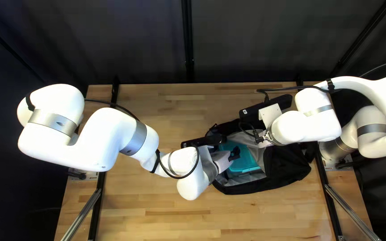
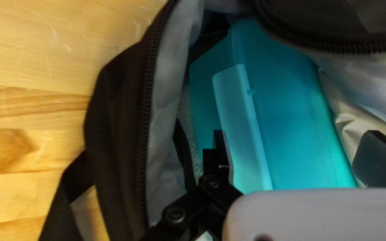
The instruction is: Remove a lunch box from a kids backpack
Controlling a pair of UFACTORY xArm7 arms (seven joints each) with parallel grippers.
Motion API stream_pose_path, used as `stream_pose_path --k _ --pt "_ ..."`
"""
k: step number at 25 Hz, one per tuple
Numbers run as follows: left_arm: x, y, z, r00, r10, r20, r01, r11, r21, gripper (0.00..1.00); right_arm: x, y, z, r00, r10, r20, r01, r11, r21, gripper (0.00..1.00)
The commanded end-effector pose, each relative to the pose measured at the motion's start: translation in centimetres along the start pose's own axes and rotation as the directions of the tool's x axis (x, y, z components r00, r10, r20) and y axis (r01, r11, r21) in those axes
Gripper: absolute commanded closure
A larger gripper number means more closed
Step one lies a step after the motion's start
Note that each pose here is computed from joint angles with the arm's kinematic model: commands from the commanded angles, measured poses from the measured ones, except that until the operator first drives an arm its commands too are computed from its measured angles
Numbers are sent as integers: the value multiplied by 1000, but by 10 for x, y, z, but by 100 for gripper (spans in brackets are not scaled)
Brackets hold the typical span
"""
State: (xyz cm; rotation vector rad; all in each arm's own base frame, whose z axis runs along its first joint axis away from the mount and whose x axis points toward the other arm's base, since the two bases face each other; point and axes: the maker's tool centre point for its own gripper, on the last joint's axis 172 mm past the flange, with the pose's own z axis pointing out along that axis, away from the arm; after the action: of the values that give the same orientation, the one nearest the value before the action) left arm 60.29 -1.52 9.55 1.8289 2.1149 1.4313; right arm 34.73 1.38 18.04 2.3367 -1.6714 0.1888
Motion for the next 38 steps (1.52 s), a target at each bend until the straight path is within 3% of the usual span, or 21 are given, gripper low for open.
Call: stream_pose_path --k 1,28,29,38 --pt "0 0 3 1000 -6 -2 6 1000 -9 0 0 0 0 1000 0 0 0 1000 0 100" --pt "-1 -5 0 1000 -14 -8 14 1000 -10 0 0 0 0 1000 0 0 0 1000 0 100" --pt "9 16 3 997 -76 -16 76 997 -25 0 0 0 0 1000 0 0 0 1000 0 100" --pt "7 14 -1 996 -88 -2 88 996 1 0 0 0 0 1000 0 0 0 1000 0 100"
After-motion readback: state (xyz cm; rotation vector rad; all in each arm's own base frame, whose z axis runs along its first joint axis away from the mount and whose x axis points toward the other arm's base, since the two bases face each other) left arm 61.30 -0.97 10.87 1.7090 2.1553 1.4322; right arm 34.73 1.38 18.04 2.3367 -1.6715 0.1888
